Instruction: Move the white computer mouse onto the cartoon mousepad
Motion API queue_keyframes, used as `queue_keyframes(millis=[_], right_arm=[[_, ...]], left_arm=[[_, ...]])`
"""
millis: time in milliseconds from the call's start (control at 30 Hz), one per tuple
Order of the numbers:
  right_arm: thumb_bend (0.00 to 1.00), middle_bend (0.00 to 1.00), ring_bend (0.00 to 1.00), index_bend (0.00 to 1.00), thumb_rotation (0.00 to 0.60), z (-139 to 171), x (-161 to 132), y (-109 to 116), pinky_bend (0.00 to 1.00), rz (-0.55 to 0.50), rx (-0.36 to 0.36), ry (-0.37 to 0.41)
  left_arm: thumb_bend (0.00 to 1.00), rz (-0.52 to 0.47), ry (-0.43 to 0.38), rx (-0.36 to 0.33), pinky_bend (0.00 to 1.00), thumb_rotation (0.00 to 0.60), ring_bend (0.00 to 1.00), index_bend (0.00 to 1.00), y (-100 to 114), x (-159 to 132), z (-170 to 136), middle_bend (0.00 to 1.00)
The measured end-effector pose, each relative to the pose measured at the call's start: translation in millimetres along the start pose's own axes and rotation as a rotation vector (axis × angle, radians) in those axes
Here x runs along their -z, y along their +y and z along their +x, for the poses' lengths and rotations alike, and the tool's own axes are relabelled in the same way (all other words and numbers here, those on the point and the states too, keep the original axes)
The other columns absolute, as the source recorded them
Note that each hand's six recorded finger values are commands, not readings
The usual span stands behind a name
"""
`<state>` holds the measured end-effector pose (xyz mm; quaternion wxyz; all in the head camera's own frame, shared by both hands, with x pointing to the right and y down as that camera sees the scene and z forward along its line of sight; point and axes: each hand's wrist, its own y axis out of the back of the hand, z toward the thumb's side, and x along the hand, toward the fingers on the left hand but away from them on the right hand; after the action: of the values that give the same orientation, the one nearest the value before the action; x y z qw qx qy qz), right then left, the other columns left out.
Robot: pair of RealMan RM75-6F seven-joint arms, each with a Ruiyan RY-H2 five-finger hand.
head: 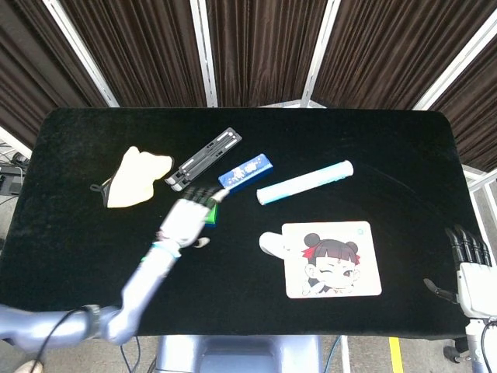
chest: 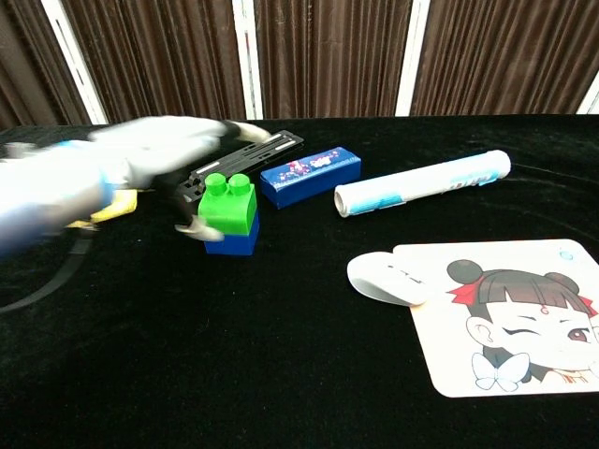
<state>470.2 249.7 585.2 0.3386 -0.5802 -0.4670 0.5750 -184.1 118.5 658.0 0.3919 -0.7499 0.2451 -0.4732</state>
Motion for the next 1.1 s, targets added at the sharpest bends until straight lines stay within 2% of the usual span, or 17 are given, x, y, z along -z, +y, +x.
queue_keyframes(millis=[233, 433, 567, 700, 900, 1100], right_arm=[[0.11, 0.0, 0.0, 0.0, 0.6, 0, -6, 2, 0.0, 0.005, 0.011, 0.014], [0.11, 0.0, 0.0, 0.0, 0.6, 2, -11, 2, 0.0, 0.012, 0.013, 0.025], [0.11, 0.0, 0.0, 0.0, 0.6, 4, -14, 0, 0.0, 0.019, 0.002, 0.03], [0.11, 0.0, 0.0, 0.0, 0.6, 4, -20, -4, 0.0, 0.008, -0.015, 0.036], [0.1, 0.0, 0.0, 0.0, 0.6, 2, -43, -6, 0.0, -0.033, -0.031, 0.07], [0.1, 0.0, 0.0, 0.0, 0.6, -7, -96, -15, 0.0, -0.054, -0.074, 0.145]], left_arm=[[0.12, -0.033, 0.066, -0.053, 0.0, 0.6, 0.0, 0.03, 9, 68, -75, 0.0], [0.12, -0.078, 0.121, -0.1, 0.0, 0.6, 0.0, 0.02, 5, 106, -145, 0.0], [0.12, -0.107, 0.191, -0.086, 0.0, 0.6, 0.0, 0.02, -4, 131, -188, 0.0], [0.12, -0.089, 0.215, -0.09, 0.0, 0.6, 0.0, 0.02, -8, 147, -226, 0.0], [0.12, -0.078, 0.215, -0.108, 0.0, 0.6, 0.0, 0.02, -11, 159, -249, 0.0], [0.11, -0.1, 0.206, -0.124, 0.0, 0.6, 0.0, 0.01, -11, 163, -250, 0.0]])
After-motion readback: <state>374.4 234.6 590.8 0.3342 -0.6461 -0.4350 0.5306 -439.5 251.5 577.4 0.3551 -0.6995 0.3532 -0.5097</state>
